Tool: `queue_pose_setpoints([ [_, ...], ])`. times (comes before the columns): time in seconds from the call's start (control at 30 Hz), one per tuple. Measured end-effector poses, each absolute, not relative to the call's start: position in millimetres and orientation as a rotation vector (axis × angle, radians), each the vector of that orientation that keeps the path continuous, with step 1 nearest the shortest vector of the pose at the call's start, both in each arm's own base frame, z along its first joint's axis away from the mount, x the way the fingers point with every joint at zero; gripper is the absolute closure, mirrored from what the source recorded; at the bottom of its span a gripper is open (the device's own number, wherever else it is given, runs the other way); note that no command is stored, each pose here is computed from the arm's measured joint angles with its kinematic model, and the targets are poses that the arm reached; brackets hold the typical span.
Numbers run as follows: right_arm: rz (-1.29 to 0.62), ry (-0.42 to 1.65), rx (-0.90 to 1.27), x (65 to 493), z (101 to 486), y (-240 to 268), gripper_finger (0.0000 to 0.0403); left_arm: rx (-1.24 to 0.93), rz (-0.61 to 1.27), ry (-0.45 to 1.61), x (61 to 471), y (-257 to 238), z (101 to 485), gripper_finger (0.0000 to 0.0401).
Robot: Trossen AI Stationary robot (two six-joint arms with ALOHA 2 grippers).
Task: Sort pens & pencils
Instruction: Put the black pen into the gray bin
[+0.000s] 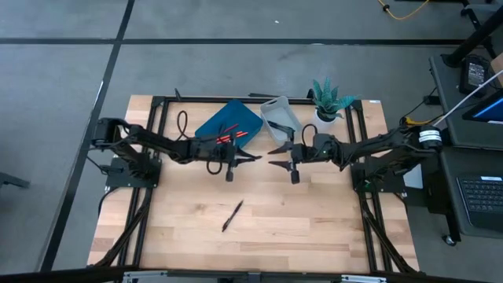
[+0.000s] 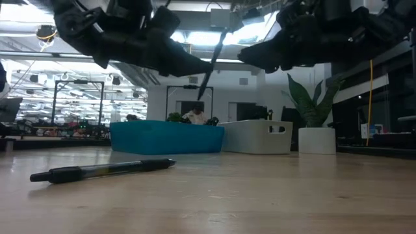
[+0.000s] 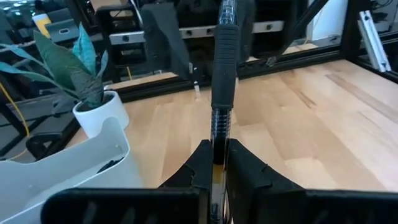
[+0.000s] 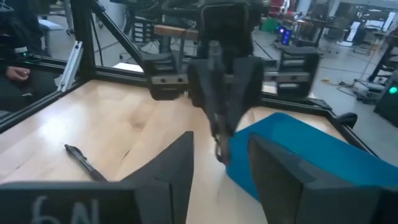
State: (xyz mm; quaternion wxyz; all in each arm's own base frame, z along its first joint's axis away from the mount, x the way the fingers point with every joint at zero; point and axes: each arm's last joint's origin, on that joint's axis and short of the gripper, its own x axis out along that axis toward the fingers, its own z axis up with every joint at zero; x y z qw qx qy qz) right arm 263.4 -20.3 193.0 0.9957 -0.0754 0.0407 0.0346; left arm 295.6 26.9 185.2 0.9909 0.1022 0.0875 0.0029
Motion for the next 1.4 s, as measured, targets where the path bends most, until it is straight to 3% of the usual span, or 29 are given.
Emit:
queue_pose_setpoints([
  [0.7, 0.098, 0.047, -0.159, 296, 193, -22, 0.0253, 0.198, -0.043, 0.152, 314, 35, 180, 0.0384],
  [0.83, 0.098, 0.050, -0.157, 296, 193, -22, 0.0288, 0.197, -0.051, 0.152, 314, 35, 180, 0.0384],
  [0.97, 0.099, 0.049, -0.164, 296, 193, -22, 0.0367, 0.190, -0.065, 0.152, 314, 35, 180, 0.0384],
  [1.4, 0.101, 0.052, -0.202, 296, 192, -22, 0.0367, 0.191, -0.068, 0.152, 314, 35, 180, 0.0343],
])
